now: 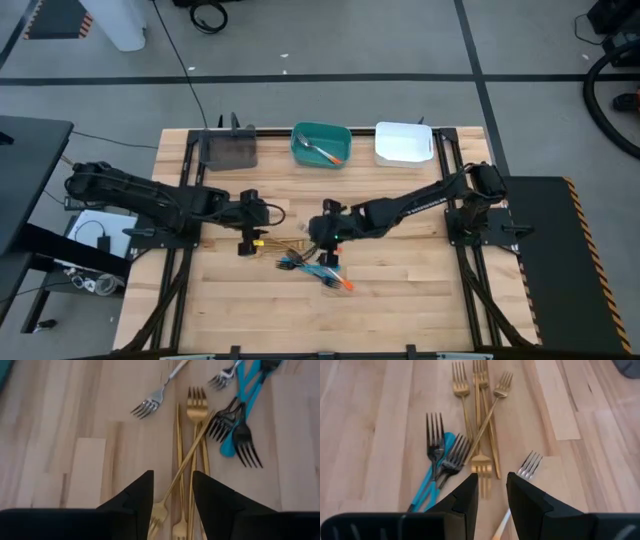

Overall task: Sort silverware by color (type)
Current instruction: Put the gold fork into the black bin

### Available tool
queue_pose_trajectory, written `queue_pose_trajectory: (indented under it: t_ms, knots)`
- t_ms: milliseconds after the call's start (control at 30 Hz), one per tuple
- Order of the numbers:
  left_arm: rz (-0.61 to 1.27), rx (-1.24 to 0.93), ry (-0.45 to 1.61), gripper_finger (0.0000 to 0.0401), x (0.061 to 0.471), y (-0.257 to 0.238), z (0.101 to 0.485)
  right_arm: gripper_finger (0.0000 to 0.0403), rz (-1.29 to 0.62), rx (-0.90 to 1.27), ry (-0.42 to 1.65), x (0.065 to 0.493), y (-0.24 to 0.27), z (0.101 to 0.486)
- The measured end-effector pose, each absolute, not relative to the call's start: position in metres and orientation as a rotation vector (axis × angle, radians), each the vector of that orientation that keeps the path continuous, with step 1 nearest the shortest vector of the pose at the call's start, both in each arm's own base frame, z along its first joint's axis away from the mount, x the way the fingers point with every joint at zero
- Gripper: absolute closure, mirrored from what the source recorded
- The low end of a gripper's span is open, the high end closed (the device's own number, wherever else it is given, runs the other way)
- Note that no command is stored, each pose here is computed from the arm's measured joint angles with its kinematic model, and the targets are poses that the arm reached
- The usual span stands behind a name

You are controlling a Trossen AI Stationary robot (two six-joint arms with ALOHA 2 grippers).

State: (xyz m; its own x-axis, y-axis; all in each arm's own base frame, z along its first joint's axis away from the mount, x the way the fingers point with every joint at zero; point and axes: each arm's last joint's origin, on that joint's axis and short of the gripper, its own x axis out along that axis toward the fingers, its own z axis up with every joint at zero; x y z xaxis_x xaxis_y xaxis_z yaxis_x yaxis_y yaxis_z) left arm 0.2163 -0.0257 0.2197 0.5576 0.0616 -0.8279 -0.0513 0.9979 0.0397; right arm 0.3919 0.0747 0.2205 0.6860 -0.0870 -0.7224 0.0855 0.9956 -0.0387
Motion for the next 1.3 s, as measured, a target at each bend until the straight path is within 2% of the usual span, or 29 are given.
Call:
queue_pose_trajectory:
  t_ms: [400, 900, 1300]
  knots:
    - [-0.068, -0.05, 1.146, 0.0257, 0.234, -0.016, 0.187, 0.0294, -0.086, -0.022, 0.718, 0.379, 0.104, 0.193]
    - [-0.054, -0.085, 1.261, 0.0258, 0.259, -0.004, 0.158, 0.0294, -0.144, -0.035, 0.624, 0.367, 0.11, 0.171]
    - [-0.052, -0.056, 1.34, 0.0258, 0.261, -0.008, 0.143, 0.0294, -0.121, -0.033, 0.566, 0.362, 0.113, 0.164]
